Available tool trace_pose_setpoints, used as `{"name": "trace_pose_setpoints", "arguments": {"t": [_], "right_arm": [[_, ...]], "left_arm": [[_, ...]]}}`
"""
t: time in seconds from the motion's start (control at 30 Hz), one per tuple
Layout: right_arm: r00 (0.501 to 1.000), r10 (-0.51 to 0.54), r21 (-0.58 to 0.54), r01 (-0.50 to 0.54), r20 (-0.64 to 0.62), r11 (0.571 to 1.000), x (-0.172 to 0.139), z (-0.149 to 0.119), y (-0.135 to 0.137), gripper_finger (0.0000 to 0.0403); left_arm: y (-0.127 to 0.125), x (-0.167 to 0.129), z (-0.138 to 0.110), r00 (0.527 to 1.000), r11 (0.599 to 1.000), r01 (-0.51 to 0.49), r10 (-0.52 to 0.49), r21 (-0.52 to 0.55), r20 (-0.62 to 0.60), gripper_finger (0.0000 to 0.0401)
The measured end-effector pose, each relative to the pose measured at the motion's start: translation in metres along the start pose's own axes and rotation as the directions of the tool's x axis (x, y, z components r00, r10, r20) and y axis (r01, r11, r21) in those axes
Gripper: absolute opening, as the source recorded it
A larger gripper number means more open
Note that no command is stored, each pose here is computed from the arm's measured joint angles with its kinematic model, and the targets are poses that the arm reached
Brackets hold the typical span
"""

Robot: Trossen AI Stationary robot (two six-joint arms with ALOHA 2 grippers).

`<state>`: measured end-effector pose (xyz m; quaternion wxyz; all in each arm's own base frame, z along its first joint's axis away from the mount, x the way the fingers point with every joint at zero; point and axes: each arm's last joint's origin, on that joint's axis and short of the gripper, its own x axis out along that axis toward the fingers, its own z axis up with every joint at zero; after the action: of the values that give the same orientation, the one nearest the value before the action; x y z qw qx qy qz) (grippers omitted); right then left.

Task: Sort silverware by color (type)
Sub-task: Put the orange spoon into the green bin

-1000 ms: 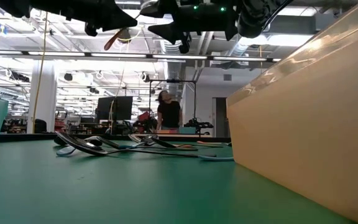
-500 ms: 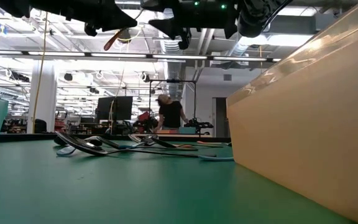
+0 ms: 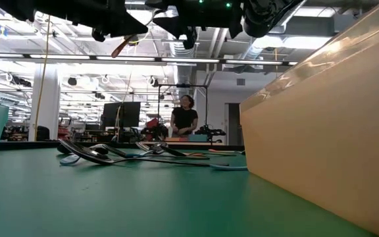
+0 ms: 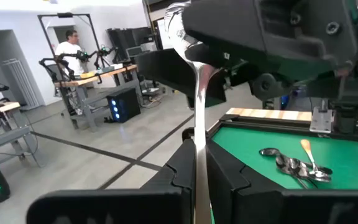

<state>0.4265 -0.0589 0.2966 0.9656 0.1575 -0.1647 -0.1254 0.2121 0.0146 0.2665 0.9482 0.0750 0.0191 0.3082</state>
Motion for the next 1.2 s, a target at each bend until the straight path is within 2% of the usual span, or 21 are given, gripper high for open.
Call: {"name": "trace_pose_setpoints", "arguments": {"t": [0.13,0.23,0.33,0.5,0.53,1.2], "right_arm": [[1.0,0.012,-0.003,-0.012,-0.021,1.0,0.003,-0.002,0.0,0.0234],[0.999,0.006,-0.005,-0.007,-0.041,1.0,0.004,-0.004,-0.001,0.0204],[0.999,0.003,0.015,-0.002,-0.054,1.0,0.004,-0.006,-0.001,0.0148],[0.996,0.005,0.006,-0.004,-0.088,1.0,0.004,-0.009,-0.002,0.0029],[0.996,0.009,0.002,-0.009,-0.09,1.0,0.004,-0.009,-0.002,0.0017],[0.994,0.006,0.0,-0.006,-0.113,1.0,0.004,-0.011,-0.003,0.0008]], "left_arm": [[-0.001,0.001,-0.001,1.0,1.0,0.001,-0.001,0.002,-0.002,0.0007],[-0.001,0.001,-0.001,1.0,1.0,-0.004,0.004,0.002,-0.001,0.0007],[0.0,0.001,-0.001,1.0,1.0,-0.018,0.018,0.0,-0.002,0.0007],[0.0,0.001,-0.001,1.0,1.0,-0.021,0.021,-0.014,-0.004,0.0007],[0.0,0.001,0.0,1.0,1.0,-0.024,0.024,-0.021,-0.001,0.0007],[-0.001,0.001,-0.004,1.0,0.999,-0.014,0.013,-0.045,-0.028,0.0009]]}}
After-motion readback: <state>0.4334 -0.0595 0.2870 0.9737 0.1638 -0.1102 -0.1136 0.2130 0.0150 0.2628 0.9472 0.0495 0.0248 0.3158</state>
